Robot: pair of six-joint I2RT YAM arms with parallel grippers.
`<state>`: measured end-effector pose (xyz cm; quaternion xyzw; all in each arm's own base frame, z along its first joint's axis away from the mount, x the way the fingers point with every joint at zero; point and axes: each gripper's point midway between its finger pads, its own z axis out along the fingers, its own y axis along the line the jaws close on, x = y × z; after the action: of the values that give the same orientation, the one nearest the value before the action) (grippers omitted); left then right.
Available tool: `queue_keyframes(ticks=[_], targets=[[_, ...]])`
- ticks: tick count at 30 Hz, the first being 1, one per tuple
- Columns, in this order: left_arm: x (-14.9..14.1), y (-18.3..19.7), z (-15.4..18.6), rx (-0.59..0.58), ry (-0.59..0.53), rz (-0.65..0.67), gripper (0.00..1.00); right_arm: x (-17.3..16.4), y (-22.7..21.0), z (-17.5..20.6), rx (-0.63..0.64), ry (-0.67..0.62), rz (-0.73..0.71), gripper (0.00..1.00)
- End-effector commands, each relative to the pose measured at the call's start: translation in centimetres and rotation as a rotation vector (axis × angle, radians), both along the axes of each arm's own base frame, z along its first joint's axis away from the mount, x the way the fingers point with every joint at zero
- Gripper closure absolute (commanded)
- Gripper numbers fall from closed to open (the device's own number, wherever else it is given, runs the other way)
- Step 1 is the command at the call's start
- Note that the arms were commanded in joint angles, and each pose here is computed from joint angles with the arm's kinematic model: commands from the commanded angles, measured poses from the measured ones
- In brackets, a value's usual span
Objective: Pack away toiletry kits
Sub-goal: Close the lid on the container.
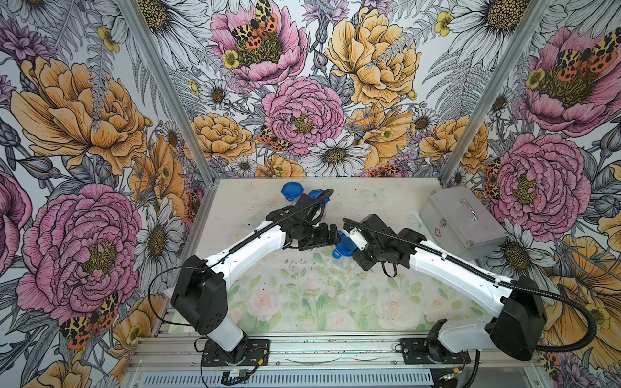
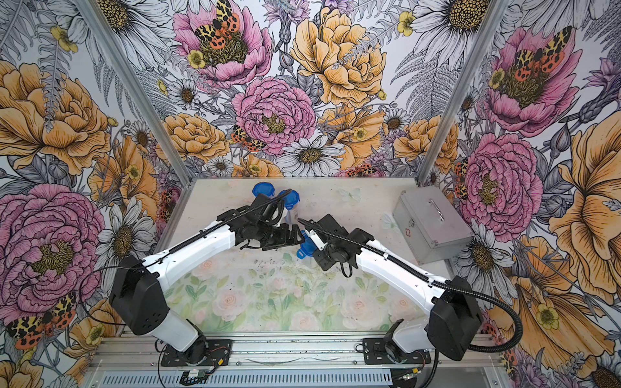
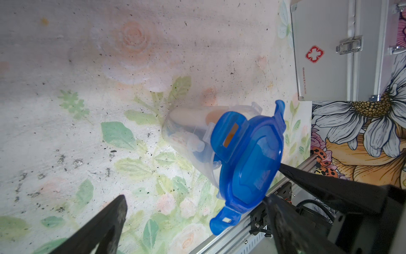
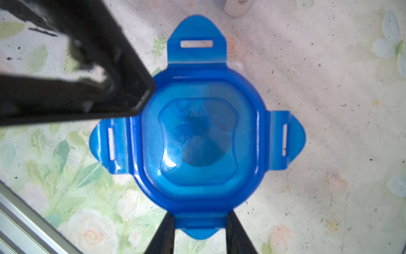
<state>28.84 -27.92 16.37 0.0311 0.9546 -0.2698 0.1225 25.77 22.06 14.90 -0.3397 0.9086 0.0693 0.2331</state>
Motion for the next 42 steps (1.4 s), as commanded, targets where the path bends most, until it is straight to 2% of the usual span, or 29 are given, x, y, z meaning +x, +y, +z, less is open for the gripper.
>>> queue_keyframes(ticks=[1, 12, 26, 35, 42], targets=[[0.6, 0.1, 0.1, 0.023, -0.026, 0.015, 0.01, 0.9, 0.3, 0.6, -0.004, -0.024, 0.002, 0.69], [0.6, 0.2, -0.3, 0.032, -0.022, 0.016, 0.02, 1.4, 1.3, 2.3, 0.045, -0.039, 0.004, 0.69], [1.0, -0.1, -0.7, 0.040, -0.018, 0.004, 0.01, 1.1, 0.9, 0.7, 0.015, -0.008, -0.003, 0.69], [1.9, -0.5, -1.3, 0.064, -0.029, -0.006, 0.01, 1.0, 0.6, 0.8, 0.022, -0.005, -0.008, 0.69], [1.5, -0.6, -2.2, 0.088, -0.021, -0.019, 0.02, 1.2, 0.1, 0.8, 0.020, -0.008, -0.019, 0.67]])
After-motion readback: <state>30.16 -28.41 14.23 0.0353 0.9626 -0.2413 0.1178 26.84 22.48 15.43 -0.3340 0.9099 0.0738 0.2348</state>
